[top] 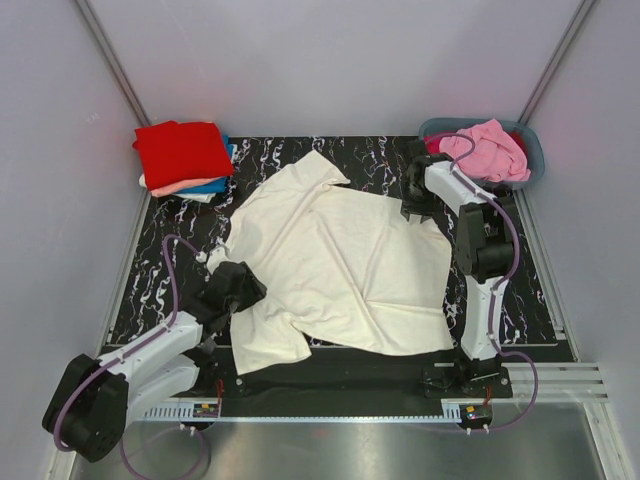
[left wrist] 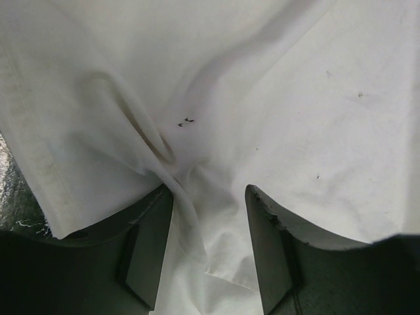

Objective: Fold and stack the t-shirts
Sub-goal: Flatten the tshirt out

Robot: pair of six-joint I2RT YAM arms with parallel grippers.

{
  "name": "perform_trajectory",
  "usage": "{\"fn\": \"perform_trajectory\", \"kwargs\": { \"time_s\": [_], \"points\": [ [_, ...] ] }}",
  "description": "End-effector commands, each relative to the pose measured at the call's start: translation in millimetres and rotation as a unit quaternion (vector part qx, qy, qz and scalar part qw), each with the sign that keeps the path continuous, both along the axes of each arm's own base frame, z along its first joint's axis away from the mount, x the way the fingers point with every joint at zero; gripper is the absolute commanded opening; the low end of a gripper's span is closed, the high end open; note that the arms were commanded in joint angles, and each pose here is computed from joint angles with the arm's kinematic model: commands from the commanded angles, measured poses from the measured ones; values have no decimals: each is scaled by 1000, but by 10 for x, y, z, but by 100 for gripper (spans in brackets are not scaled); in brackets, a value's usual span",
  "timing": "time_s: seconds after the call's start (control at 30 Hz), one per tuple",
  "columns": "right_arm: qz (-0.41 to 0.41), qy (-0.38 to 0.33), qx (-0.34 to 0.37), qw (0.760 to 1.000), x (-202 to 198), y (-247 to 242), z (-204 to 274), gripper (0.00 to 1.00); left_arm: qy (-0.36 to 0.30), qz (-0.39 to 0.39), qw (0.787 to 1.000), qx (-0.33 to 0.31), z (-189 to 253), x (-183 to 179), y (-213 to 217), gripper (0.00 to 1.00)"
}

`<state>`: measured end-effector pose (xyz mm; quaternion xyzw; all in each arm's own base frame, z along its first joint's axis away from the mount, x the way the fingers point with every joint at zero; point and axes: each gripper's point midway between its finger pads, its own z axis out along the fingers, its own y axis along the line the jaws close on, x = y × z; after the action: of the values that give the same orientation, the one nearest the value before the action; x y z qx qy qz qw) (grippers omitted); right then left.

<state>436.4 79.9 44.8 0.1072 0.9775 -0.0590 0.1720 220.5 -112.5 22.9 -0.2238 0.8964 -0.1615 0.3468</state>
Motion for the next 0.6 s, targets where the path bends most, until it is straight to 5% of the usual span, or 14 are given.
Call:
{"fn": "perform_trajectory", "kwargs": {
  "time_s": [0.0, 0.37, 0.57],
  "points": [
    [-12, -16, -11, 1000, 148, -94, 3, 45, 26, -1, 1000, 6, -145, -114, 23, 54],
    [-9, 2, -3, 1000, 127, -110, -231, 43, 33, -1, 999, 10, -175, -123, 23, 54],
    [-21, -6, -8, 1000, 102, -208, -162, 27, 34, 0, 999, 10, -179, -123, 23, 54]
  ]
}}
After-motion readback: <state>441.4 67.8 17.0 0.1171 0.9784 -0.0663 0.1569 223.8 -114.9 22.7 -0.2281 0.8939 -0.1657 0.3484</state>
